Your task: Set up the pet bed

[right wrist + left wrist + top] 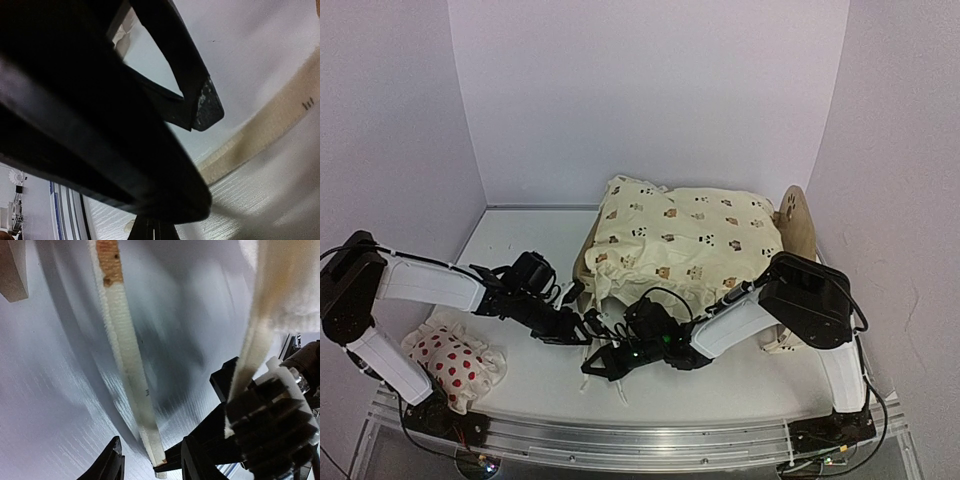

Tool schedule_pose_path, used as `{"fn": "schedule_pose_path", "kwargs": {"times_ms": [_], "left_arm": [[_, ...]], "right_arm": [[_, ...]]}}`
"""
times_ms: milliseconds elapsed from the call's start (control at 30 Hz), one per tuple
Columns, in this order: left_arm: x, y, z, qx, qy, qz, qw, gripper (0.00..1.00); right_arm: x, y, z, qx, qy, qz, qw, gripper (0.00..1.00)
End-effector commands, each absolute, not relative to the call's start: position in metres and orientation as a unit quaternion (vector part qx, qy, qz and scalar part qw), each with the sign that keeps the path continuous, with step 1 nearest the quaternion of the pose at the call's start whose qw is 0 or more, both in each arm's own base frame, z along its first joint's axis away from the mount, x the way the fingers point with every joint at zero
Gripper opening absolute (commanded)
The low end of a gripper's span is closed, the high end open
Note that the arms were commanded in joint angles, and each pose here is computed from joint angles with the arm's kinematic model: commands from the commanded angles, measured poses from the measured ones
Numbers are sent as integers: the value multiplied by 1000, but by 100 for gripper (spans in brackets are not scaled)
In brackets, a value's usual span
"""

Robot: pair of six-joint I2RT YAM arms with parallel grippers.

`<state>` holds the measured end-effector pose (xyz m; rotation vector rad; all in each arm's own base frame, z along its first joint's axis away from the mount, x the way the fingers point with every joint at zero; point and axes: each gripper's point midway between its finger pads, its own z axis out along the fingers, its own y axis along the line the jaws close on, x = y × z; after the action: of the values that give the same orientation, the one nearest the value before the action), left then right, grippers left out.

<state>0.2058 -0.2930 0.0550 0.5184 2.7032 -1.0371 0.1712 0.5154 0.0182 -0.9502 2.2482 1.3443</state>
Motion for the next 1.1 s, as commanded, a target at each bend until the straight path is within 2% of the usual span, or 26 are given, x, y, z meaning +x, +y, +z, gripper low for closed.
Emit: {"fn": "schedule_pose_path", "kwargs": {"times_ms": [0, 267, 367, 400, 433, 567, 633, 733, 1067], "left_arm": [[209, -305, 52, 178, 905, -373, 100, 38], [206, -312, 37, 167, 904, -387, 75, 20], [203, -312, 34, 164, 903, -393, 64, 2], [204, -314, 37, 166, 900, -397, 71, 0], [206, -314, 39, 164, 899, -398, 77, 0], [210, -309, 49, 159, 904, -386, 93, 0], [210, -307, 53, 158, 905, -382, 97, 0], [210, -305, 58, 157, 906, -379, 100, 0], [208, -296, 72, 153, 909, -369, 115, 0]], "right_arm": [[163, 518, 30, -351, 780, 484, 185, 0], [166, 517, 28, -349, 783, 477, 193, 0], [168, 517, 29, -346, 785, 475, 197, 0], [168, 516, 29, -345, 786, 473, 199, 1], [168, 514, 30, -343, 787, 472, 200, 5], [170, 504, 34, -337, 796, 458, 207, 45], [169, 496, 38, -338, 801, 447, 209, 55], [167, 484, 43, -342, 809, 430, 211, 61], [159, 436, 43, -357, 844, 348, 197, 64]]}}
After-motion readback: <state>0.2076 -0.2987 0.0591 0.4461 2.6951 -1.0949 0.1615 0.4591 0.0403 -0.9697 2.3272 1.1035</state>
